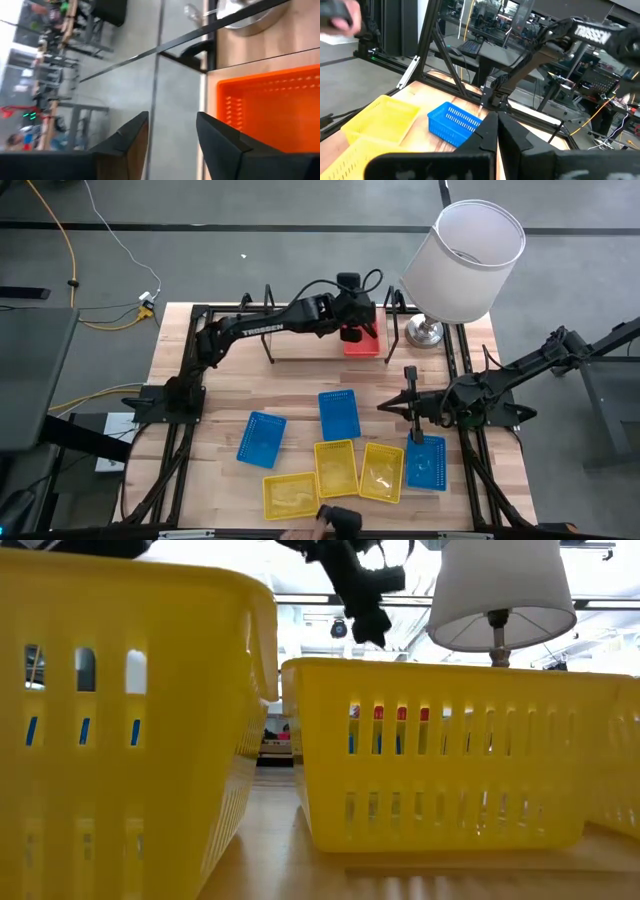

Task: Stack baskets on shelf by color
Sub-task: Put the middle blue bin on the shelf

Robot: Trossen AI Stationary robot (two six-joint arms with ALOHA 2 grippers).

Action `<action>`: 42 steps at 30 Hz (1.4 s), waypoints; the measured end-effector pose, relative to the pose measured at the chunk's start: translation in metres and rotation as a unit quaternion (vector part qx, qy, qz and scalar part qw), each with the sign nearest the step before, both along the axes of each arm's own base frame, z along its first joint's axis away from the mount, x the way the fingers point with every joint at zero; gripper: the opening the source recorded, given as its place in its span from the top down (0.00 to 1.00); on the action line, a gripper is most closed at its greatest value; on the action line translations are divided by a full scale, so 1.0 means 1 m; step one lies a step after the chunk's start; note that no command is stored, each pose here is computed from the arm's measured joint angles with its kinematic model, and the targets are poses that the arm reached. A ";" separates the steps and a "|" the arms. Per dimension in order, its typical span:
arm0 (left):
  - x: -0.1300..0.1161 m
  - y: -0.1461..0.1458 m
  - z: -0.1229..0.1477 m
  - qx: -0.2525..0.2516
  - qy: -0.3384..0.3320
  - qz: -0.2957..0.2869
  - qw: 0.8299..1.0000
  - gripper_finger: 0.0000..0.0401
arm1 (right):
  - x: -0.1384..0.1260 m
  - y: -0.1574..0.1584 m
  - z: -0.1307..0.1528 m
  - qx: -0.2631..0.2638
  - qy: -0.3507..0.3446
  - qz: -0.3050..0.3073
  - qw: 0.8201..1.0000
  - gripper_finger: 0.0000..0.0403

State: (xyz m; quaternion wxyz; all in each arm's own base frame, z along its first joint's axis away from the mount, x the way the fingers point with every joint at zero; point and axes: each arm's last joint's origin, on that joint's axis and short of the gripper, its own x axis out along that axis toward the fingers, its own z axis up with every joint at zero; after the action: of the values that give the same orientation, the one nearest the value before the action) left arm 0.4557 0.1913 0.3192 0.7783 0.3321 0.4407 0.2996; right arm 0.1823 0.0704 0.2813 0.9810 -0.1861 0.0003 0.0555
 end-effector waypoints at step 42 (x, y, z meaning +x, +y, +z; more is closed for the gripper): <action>-0.289 -0.240 -0.053 -0.329 -0.482 -0.215 0.783 0.65 | 0.073 -0.011 -0.028 0.105 0.052 -0.052 0.992 0.95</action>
State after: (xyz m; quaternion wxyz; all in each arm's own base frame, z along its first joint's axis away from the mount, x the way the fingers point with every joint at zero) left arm 0.1669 -0.0487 0.2660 0.9956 -0.0459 -0.0023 0.0821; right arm 0.2556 0.0595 0.2532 0.9953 -0.0791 0.0549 0.0138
